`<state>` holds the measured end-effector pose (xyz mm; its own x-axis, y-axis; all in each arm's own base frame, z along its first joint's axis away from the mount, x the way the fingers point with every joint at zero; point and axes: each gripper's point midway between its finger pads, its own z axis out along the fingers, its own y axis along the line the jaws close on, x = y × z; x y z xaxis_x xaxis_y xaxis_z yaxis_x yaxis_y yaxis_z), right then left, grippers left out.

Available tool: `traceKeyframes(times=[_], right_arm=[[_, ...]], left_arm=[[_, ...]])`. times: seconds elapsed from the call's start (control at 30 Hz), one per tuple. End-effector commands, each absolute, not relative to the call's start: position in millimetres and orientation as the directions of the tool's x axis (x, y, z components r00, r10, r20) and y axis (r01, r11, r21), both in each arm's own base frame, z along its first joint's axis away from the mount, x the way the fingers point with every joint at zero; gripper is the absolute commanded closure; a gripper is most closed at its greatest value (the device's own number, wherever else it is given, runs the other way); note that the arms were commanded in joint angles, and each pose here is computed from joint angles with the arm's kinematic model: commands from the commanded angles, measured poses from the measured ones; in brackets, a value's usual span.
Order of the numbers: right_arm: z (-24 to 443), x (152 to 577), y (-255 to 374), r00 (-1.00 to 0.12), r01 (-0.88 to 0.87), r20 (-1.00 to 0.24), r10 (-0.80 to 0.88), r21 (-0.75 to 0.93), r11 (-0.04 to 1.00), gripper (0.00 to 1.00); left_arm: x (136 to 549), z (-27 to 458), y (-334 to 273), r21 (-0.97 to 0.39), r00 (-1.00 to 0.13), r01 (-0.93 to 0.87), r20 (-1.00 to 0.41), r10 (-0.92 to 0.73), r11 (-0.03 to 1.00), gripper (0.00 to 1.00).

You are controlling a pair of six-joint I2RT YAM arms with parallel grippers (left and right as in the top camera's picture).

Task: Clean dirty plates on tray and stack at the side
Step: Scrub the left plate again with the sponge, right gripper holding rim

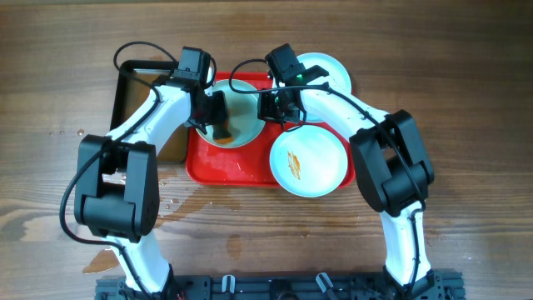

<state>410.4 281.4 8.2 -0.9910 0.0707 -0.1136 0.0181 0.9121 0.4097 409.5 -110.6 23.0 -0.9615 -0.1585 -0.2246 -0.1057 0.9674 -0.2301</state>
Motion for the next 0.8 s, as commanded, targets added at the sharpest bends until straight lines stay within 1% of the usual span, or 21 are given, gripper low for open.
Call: traceKeyframes(times=[0.0,0.07,0.1,0.37,0.47,0.6,0.7,0.77], right_arm=[[-3,411,279,-0.993,0.005,-0.109,0.053,0.402,0.916,0.95],[-3,410,279,-0.993,0.005,-0.108,0.053,0.402,0.916,0.95],[-3,410,279,-0.993,0.005,-0.107,0.052,0.401,0.916,0.96],[-3,407,280,-0.994,-0.002,-0.098,0.041,0.406,0.914,0.96],[-2,407,281,-0.995,-0.008,-0.097,0.035,0.411,0.912,0.96],[-2,405,283,-0.996,-0.018,-0.09,0.022,0.423,0.906,0.96],[-2,404,283,-0.996,-0.017,-0.089,0.023,0.423,0.906,0.96],[-2,404,283,-0.996,-0.018,-0.089,0.022,0.423,0.906,0.96]], left_arm=[[419,25,-111,-0.224,-0.956,-0.101,-0.247,-0.157,0.969,0.88],[416,23,-112,-0.222,-0.959,-0.103,-0.238,-0.156,0.97,0.96],[415,22,-112,-0.221,-0.96,-0.103,-0.235,-0.155,0.97,0.96],[382,-5,-109,-0.204,-0.971,-0.167,-0.136,-0.197,0.965,0.96],[367,-7,-123,-0.242,-0.979,-0.169,-0.074,-0.192,0.955,0.96],[348,-8,-130,-0.25,-0.956,-0.291,0.034,-0.292,0.924,0.96],[345,-6,-135,-0.283,-0.939,-0.343,0.083,-0.333,0.896,0.96],[350,-4,-134,-0.304,-0.937,-0.347,0.076,-0.341,0.887,0.96]])
